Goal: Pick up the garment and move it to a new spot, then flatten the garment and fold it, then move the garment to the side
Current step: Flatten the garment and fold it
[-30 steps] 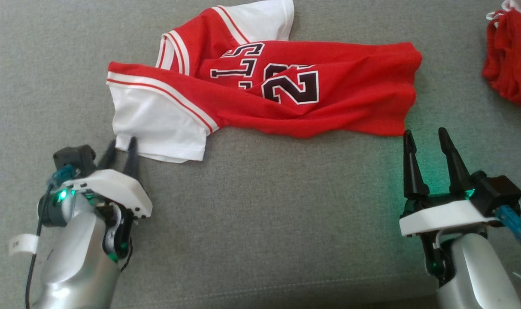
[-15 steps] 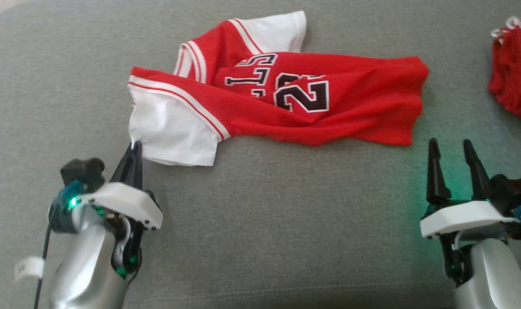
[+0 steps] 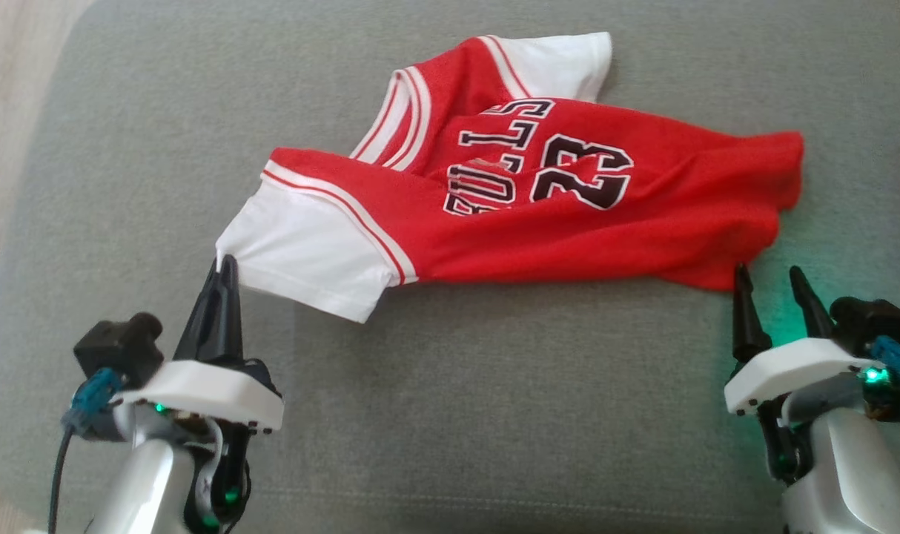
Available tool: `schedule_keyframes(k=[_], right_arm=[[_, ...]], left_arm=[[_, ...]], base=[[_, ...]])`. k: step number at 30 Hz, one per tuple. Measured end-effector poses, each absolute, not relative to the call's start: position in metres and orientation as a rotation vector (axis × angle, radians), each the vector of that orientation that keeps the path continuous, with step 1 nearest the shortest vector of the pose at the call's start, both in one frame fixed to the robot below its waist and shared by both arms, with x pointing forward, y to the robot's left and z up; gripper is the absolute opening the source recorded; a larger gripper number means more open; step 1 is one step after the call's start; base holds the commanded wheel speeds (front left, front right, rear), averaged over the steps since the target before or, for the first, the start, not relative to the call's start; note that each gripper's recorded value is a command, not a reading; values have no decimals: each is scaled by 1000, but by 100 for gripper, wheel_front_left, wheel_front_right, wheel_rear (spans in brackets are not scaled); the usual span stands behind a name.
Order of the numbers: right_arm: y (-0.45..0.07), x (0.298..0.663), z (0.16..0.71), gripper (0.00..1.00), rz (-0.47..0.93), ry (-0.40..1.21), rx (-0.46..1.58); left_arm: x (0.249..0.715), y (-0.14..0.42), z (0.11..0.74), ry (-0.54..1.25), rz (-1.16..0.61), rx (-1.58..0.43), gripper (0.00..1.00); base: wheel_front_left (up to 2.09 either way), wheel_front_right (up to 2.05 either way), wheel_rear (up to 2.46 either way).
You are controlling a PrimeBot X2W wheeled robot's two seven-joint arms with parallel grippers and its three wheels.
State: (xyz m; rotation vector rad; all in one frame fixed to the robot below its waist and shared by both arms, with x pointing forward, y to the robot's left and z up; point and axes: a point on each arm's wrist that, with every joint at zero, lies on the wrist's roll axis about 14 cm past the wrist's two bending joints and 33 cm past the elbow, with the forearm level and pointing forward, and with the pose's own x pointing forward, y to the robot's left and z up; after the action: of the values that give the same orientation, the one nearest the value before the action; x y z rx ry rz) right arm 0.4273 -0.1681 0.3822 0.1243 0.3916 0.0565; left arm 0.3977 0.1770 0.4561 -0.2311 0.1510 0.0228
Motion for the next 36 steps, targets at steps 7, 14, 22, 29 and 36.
schedule_keyframes(k=[7,14,22,29,36], right_arm=[[-152,423,361,100,102,473,118],[-136,427,359,40,153,502,110],[-131,424,370,0,161,484,159],[-149,427,437,0,122,248,185],[-162,411,539,0,119,-49,192]], left_arm=[[388,181,454,171,46,-235,0],[388,178,453,176,37,-237,0],[392,169,467,122,7,-243,0],[402,158,514,-33,-49,-253,0],[399,144,588,-257,-128,-225,0]], base=[[0,0,0],[0,0,0],[0,0,0],[0,0,0],[0,0,0]])
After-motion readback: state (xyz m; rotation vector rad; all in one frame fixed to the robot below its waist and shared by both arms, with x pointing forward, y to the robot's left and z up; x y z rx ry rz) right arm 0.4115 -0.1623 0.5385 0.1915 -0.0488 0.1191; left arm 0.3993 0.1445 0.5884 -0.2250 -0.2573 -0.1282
